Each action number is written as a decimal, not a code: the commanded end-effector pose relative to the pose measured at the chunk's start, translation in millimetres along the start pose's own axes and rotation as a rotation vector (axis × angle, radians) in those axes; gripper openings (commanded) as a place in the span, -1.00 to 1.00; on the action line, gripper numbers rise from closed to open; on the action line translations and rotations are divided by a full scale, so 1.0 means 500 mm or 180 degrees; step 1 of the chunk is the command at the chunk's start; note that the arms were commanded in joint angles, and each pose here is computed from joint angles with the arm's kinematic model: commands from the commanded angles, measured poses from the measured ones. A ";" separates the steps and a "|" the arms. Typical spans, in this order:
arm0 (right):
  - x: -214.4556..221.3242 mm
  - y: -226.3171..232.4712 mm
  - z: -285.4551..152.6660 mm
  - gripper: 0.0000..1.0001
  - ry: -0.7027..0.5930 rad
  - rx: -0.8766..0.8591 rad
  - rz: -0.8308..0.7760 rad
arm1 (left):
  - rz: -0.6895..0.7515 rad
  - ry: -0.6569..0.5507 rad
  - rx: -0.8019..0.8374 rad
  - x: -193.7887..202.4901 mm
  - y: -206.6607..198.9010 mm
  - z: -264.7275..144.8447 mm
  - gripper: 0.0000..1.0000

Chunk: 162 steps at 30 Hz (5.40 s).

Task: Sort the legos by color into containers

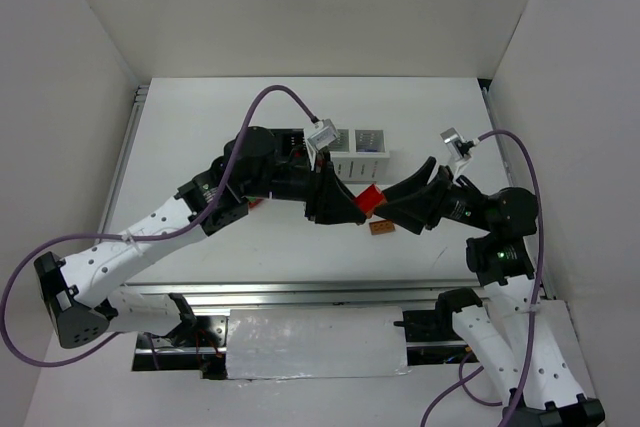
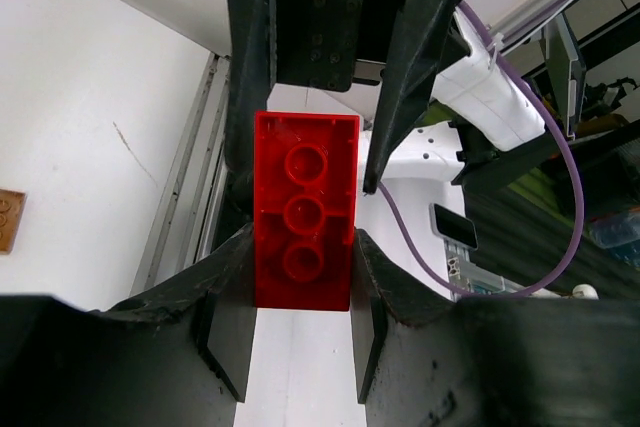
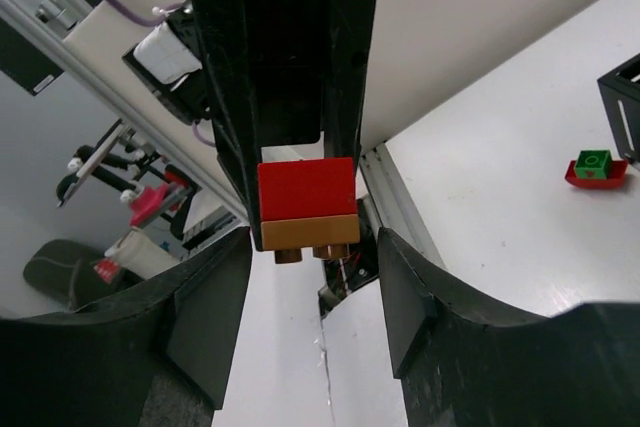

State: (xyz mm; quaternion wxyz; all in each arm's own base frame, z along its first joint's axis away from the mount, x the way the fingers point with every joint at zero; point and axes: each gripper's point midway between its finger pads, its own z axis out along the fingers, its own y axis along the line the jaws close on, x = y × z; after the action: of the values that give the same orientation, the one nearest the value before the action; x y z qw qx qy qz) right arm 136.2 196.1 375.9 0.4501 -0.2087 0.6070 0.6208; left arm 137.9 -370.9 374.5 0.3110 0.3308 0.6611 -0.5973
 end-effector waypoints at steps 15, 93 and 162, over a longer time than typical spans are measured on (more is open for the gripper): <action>0.017 0.025 -0.006 -1.00 0.0223 -0.0248 -0.0501 | -0.0131 -0.0193 0.0003 -0.038 0.014 -0.035 -1.00; -0.054 -0.464 0.474 -1.00 0.0075 0.2092 0.0041 | -0.1813 -0.1059 -0.5750 0.133 0.344 -0.734 0.99; 0.375 -0.599 -0.157 0.85 -0.0581 0.6511 0.2927 | -0.1244 -0.0352 -0.5038 0.142 0.379 -0.668 0.99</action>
State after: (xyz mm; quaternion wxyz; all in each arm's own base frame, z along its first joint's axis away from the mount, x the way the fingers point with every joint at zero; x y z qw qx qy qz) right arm 259.5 141.9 51.7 0.1810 0.5187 0.8347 -0.0376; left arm 242.8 -18.2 235.6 0.3628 -0.1532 0.9192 -0.0012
